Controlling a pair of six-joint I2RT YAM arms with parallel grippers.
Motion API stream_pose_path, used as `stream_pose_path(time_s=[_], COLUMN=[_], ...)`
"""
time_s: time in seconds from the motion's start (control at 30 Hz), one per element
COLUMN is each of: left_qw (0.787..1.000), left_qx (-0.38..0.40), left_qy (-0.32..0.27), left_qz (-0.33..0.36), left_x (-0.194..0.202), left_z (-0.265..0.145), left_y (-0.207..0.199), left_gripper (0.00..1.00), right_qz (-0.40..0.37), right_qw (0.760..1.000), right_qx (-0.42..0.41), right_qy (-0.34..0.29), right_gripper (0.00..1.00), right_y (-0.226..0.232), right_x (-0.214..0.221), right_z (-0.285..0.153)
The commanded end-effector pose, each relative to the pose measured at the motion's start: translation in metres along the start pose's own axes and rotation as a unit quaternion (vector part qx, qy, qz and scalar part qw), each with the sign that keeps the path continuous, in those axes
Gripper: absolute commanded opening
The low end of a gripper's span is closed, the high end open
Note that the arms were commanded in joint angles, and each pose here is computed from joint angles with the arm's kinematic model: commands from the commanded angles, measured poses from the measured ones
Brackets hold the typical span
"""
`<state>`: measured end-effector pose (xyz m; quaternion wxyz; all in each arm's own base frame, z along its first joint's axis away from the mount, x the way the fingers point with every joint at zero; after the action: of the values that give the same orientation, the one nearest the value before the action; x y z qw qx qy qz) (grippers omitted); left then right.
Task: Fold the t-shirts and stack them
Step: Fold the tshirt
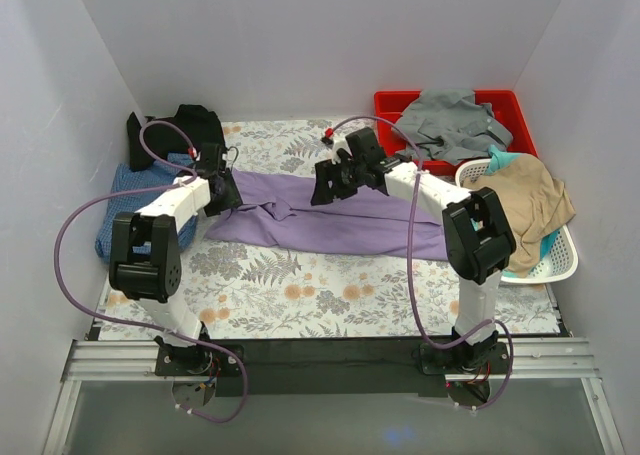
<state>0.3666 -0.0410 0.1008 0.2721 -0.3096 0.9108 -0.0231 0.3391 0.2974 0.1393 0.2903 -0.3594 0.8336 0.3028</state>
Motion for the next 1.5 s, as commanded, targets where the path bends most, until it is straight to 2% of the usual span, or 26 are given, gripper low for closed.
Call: stream_pose_path(time_s=[0.0,0.1,0.2,0.43,0.57,1.13,1.23,1.4,1.47], left_qw=[0.998,0.997,0.995,0.993,0.994,0.995,0.994,0.993,0.993], left_qx=[0.039,0.066,0.088,0.116,0.104,0.099,0.103,0.112,0.113], left_qy=[-0.035,-0.043,-0.041,-0.026,-0.013,-0.013,-0.01,0.0,0.002], left_qz=[-0.018,-0.022,-0.024,-0.022,-0.028,-0.028,-0.028,-0.027,-0.026], left_x=[-0.017,-0.028,-0.037,-0.042,-0.035,-0.033,-0.031,-0.027,-0.027], left_z=[-0.027,-0.029,-0.028,-0.018,-0.007,0.004,0.005,0.009,0.01], left_y=[-0.01,-0.023,-0.038,-0.056,-0.052,-0.052,-0.053,-0.055,-0.055], left_gripper=[0.48,0.48,0.49,0.49,0.49,0.49,0.45,0.24,0.22], right_qz=[-0.038,-0.074,-0.075,-0.095,-0.11,-0.141,-0.144,-0.144,-0.143], right_qw=[0.995,0.993,0.992,0.991,0.99,0.989,0.989,0.989,0.99], right_qx=[-0.077,-0.072,-0.088,-0.093,-0.093,-0.043,-0.04,-0.026,-0.017], right_qy=[-0.053,-0.061,-0.045,-0.01,-0.001,-0.009,-0.009,0.0,0.003], right_gripper=[0.7,0.7,0.68,0.66,0.66,0.65,0.62,0.5,0.49], right_y=[0.023,0.03,0.036,0.059,0.072,0.062,0.06,0.053,0.05], right_x=[-0.045,-0.061,-0.063,-0.042,-0.034,-0.048,-0.05,-0.047,-0.046], right_z=[0.01,0.028,0.047,0.084,0.099,0.121,0.125,0.134,0.135])
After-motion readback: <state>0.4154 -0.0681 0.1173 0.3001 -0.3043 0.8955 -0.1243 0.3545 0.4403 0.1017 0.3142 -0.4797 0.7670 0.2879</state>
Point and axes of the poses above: each gripper's point midway between its finger pads, its own z axis out along the fingers, its own y axis along the line the jaws close on, x = y × z, the point moved 5 cm from there along -z, back along the fingers, and after that the axes turned 15 degrees about -z, right-handed, at the moved point
